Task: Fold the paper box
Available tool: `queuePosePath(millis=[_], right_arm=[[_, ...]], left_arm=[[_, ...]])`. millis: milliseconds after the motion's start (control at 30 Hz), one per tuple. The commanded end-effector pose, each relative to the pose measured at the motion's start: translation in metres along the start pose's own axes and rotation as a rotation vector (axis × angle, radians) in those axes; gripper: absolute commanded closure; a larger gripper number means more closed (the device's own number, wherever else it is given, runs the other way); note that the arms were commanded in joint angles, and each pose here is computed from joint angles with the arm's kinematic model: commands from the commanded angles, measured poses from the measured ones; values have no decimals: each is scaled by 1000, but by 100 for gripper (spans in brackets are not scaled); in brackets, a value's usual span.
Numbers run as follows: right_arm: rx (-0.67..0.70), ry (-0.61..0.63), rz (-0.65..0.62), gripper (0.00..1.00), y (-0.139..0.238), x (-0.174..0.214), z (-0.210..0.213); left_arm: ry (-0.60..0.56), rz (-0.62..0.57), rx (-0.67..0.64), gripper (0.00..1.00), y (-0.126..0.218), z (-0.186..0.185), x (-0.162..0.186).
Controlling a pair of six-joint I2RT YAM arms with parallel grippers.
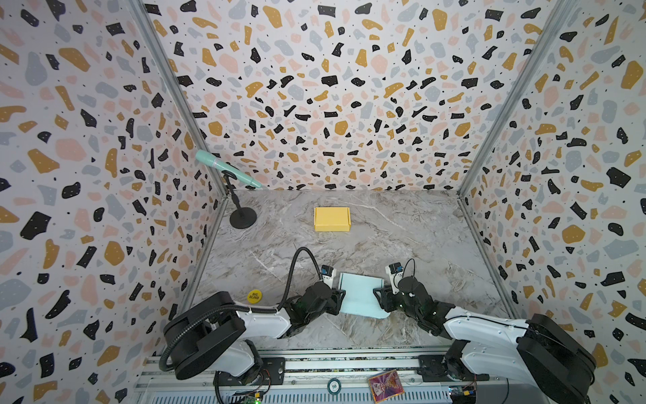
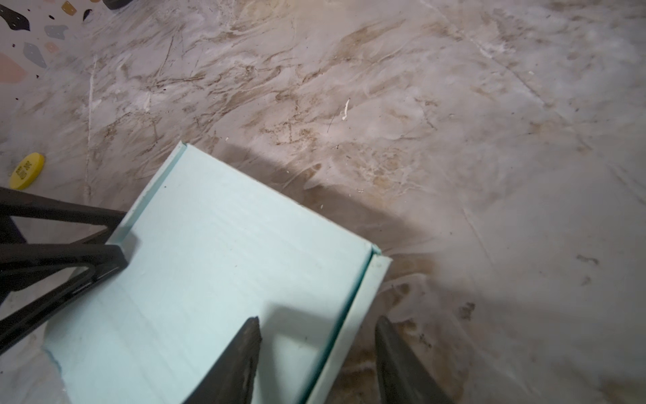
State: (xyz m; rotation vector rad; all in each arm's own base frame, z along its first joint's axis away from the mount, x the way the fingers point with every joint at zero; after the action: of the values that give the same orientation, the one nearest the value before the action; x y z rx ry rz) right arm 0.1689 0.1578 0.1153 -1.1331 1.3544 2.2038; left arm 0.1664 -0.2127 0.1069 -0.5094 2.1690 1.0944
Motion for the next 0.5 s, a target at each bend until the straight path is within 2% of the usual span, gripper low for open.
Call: queuePosePath(millis=[0,100,333,467], right_arm=[[-5,41,-2,46,-2,-12,3],[2,45,-19,44,4,-17,4],[12,35,-53,31,38,-18,9],[-20,20,-38,30,55,-6,22]], left_arm=[[-4,33,-58,59,4,10,11],[-21,33,-80,59,7,10,7],[-74,20,-118,54,28,0,-11],[-121,39,-99,54,41,-16,-9]])
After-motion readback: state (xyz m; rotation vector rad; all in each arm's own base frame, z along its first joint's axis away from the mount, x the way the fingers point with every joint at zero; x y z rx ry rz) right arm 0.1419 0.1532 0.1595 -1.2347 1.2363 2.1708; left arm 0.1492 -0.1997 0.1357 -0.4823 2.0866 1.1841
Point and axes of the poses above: each gripper's point midway between its finger pads, its own y axis back along the fingers, its own z axis along the line the jaws close on, x = y × z, the point moved 10 cm from there along y, back along the fingers, and after that the axes turned 5 degrees about y, right-handed, at the moved point
